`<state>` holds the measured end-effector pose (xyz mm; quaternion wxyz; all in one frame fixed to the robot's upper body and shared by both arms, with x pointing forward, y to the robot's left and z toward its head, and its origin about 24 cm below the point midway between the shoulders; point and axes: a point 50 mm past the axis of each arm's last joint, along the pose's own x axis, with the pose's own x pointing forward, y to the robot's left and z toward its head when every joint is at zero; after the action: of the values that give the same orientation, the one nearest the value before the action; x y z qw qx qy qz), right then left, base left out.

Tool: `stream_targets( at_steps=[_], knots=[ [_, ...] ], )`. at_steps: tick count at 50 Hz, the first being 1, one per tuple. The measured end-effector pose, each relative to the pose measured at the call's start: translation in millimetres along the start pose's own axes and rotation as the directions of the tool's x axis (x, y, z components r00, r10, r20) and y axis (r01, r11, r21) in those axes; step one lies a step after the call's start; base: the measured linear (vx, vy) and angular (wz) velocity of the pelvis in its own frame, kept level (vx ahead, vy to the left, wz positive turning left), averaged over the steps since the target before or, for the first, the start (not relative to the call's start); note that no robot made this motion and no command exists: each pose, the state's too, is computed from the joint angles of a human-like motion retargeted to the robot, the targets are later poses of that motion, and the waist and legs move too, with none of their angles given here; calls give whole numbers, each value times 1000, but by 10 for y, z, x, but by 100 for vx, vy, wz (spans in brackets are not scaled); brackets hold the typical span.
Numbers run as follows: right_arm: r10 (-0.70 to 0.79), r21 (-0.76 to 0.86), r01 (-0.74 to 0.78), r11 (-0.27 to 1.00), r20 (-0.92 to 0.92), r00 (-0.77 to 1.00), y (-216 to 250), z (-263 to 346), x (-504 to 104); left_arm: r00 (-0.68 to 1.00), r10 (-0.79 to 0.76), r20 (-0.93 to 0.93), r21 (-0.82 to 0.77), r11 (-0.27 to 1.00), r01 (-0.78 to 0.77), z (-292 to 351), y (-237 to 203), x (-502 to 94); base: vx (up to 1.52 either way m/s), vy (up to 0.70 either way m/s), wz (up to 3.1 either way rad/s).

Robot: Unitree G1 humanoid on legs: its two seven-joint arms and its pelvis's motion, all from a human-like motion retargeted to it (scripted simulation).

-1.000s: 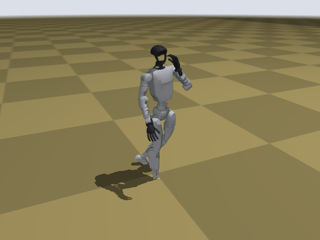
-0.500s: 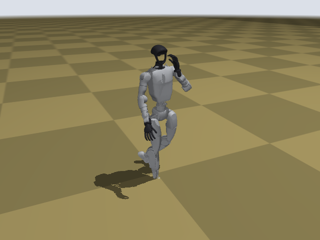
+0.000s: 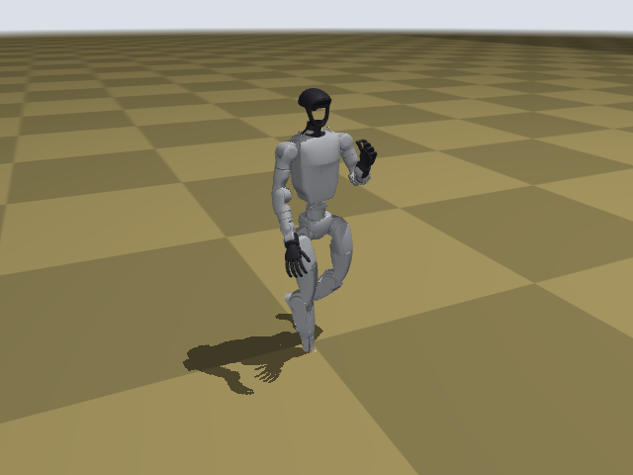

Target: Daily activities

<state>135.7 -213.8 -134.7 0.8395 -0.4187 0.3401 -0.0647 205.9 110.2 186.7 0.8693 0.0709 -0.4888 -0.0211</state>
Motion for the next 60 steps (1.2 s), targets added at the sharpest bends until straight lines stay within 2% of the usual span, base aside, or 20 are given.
stream_targets(
  at_steps=[14,22,28,40,60],
  knots=[
    [71,37,-72,997,19,997,73,94,13,903,10,-430,23,1000,-1,-456,211,-639,0,0,-1],
    [155,56,-157,986,27,987,113,134,28,695,-48,-718,17,996,86,-742,298,-1271,-1,-1,1],
    [189,52,-191,980,29,981,123,147,40,522,-79,-849,6,987,158,-874,324,-1701,0,0,0],
    [205,56,-204,977,-5,979,117,104,54,282,-138,-950,-53,956,288,-1058,233,-2220,0,0,0],
    [235,26,-234,972,-31,972,112,24,49,-133,-189,-973,-230,849,476,-1123,152,-3022,0,0,0]
  ],
)
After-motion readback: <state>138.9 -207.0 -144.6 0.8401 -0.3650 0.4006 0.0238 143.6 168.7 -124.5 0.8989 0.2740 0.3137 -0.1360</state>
